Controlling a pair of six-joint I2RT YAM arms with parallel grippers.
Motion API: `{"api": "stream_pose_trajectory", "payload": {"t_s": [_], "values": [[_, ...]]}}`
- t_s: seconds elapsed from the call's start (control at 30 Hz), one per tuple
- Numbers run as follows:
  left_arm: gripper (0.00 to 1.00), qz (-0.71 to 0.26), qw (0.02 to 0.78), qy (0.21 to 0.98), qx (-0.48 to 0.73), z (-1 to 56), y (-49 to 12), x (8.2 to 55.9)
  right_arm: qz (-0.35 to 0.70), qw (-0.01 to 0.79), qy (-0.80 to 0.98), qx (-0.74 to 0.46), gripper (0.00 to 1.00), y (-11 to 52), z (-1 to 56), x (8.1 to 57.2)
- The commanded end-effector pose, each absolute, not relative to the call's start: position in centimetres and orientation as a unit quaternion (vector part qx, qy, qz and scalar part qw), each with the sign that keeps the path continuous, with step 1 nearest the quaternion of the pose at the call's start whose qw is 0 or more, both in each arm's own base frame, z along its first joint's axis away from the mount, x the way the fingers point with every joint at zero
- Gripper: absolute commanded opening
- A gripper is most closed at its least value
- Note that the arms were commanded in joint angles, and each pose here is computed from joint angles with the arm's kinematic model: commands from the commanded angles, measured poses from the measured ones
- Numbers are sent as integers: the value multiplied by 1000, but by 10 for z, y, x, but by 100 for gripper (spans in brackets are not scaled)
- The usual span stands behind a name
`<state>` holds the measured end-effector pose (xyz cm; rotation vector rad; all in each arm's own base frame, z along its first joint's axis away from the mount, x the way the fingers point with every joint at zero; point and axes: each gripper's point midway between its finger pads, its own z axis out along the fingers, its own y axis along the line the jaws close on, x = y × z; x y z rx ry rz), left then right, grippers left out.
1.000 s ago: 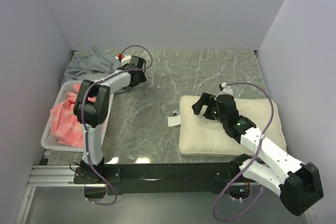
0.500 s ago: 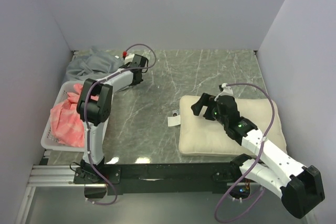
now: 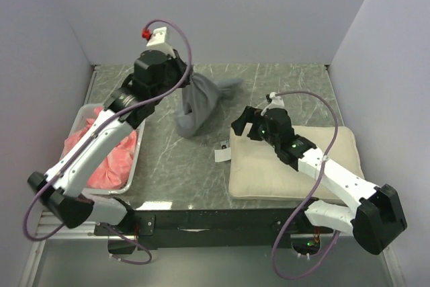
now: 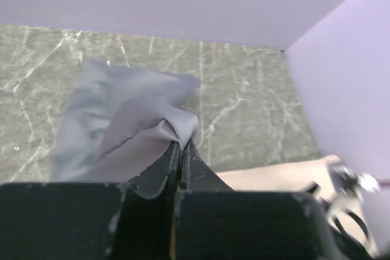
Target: Put the pillow into the pillowcase
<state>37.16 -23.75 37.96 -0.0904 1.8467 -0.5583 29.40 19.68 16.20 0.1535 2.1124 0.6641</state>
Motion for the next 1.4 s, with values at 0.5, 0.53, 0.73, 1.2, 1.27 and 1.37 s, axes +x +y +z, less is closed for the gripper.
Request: {"api": "stream_pose_trajectory", "payload": {"t_s": [0.5,0.53,0.73,1.2,1.27,1.37], "values": [[1,-310,583,751,-19,427,-215,310,247,476,843,48,91,235,169,352],[1,-310,584,750,-18,429,-216,310,239,479,843,48,90,234,168,356],[1,-310,606,732,-22,460,-211,310,166,508,844,40,90,225,168,386],[1,-289,672,681,-51,519,-172,355,257,479,838,-58,20,309,199,435],[1,-292,685,663,-70,531,-154,371,260,495,827,-63,1,314,227,448],[1,-279,703,648,-93,542,-137,398,257,517,816,-44,0,300,273,462]]}}
